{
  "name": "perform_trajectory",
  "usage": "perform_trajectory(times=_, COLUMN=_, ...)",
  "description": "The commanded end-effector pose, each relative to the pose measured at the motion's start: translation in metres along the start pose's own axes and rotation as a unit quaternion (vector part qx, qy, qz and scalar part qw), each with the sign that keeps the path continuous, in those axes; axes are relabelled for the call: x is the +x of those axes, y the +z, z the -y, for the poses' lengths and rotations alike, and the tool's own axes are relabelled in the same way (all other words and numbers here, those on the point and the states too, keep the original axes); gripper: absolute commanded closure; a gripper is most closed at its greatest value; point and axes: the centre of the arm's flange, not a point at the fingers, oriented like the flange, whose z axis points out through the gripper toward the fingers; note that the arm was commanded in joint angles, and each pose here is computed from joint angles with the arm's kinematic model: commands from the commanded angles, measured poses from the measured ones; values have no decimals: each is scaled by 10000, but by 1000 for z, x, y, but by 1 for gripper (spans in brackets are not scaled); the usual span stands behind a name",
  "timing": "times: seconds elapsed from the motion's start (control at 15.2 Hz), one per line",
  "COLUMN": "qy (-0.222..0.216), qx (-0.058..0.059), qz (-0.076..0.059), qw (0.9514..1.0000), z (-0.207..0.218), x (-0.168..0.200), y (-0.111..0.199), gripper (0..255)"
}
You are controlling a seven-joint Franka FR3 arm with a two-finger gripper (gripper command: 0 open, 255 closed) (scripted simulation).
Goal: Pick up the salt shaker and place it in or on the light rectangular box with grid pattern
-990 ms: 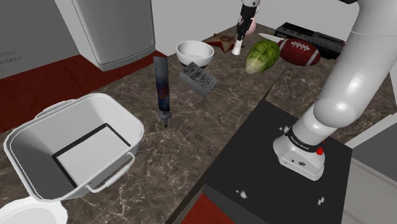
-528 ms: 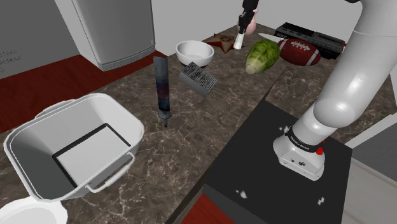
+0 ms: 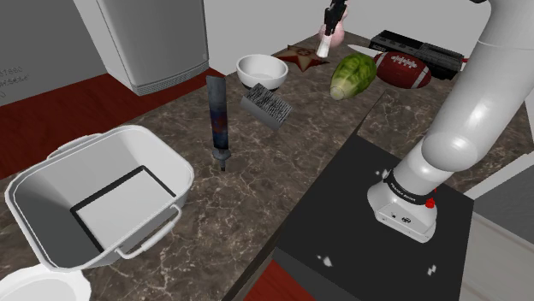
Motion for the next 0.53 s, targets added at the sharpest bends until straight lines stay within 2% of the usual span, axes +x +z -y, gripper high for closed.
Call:
perform_trajectory(times=0.0, qy=0, qx=1, qz=1, qw=10000, z=0, x=0, y=-12, gripper=255)
perform_trajectory(times=0.46, qy=0, qx=1, qz=1, qw=10000, z=0, x=0, y=-49, gripper=255)
